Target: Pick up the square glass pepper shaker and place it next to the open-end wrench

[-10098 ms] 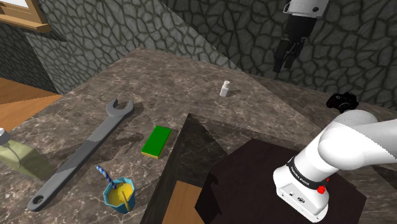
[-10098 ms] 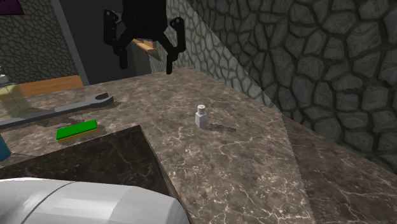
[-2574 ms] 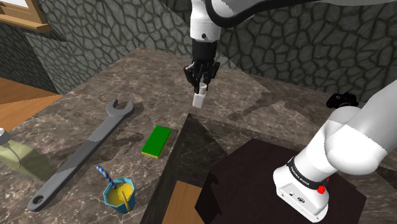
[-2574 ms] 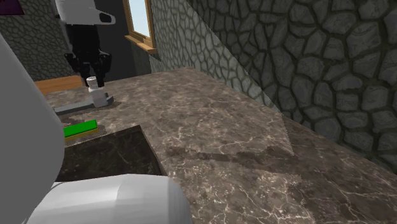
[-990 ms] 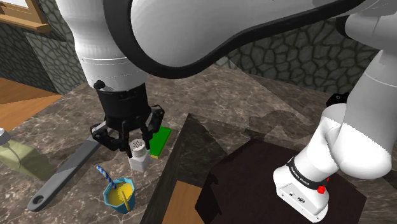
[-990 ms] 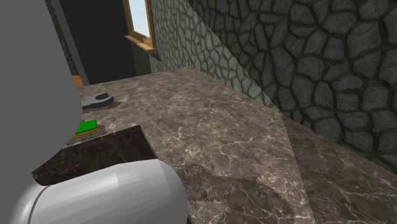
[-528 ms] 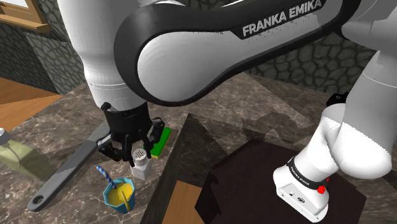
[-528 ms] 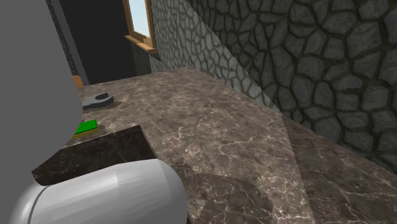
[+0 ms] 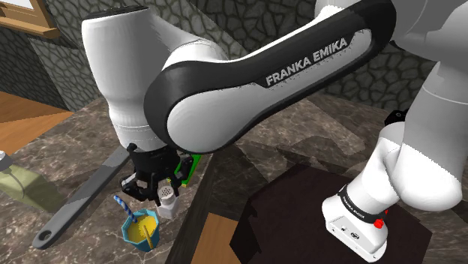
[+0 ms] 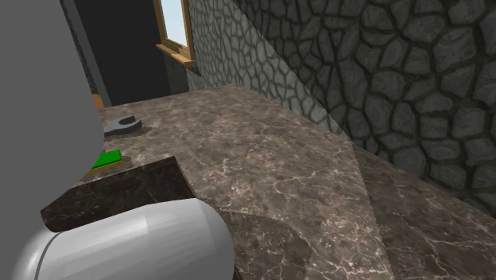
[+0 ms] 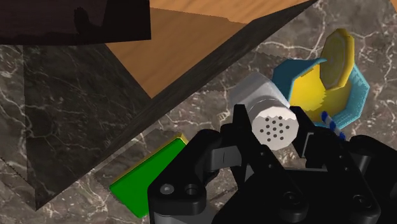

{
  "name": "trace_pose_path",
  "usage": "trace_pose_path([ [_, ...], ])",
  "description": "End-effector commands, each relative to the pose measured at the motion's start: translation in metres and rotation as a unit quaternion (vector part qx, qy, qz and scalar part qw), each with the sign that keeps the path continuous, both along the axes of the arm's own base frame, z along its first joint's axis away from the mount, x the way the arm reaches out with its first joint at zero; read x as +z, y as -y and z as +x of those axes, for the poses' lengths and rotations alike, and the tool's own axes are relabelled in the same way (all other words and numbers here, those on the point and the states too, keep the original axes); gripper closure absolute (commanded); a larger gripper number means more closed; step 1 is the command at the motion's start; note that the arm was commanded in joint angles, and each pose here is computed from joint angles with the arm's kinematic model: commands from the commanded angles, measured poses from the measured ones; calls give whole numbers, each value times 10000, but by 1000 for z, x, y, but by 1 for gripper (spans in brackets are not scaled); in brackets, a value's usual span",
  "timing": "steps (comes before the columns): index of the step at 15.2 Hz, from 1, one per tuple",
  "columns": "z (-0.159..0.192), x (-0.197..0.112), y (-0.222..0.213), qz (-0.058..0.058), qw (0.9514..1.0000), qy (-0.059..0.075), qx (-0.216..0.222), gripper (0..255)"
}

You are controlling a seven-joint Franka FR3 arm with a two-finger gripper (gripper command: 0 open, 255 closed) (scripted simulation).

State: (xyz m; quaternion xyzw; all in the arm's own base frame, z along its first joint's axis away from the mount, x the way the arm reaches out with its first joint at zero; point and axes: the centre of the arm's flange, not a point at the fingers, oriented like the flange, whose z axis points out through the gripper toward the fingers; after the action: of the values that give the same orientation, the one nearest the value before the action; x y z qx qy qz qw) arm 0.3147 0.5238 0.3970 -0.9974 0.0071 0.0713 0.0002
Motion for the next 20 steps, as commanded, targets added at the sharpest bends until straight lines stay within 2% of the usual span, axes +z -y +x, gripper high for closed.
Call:
trace_pose_path([
  [1,0,-10,0,2,10000,2,0,255],
  [12,0,-70,0,2,10000,2,0,255],
  [20,0,-70,0,2,10000,2,0,255],
])
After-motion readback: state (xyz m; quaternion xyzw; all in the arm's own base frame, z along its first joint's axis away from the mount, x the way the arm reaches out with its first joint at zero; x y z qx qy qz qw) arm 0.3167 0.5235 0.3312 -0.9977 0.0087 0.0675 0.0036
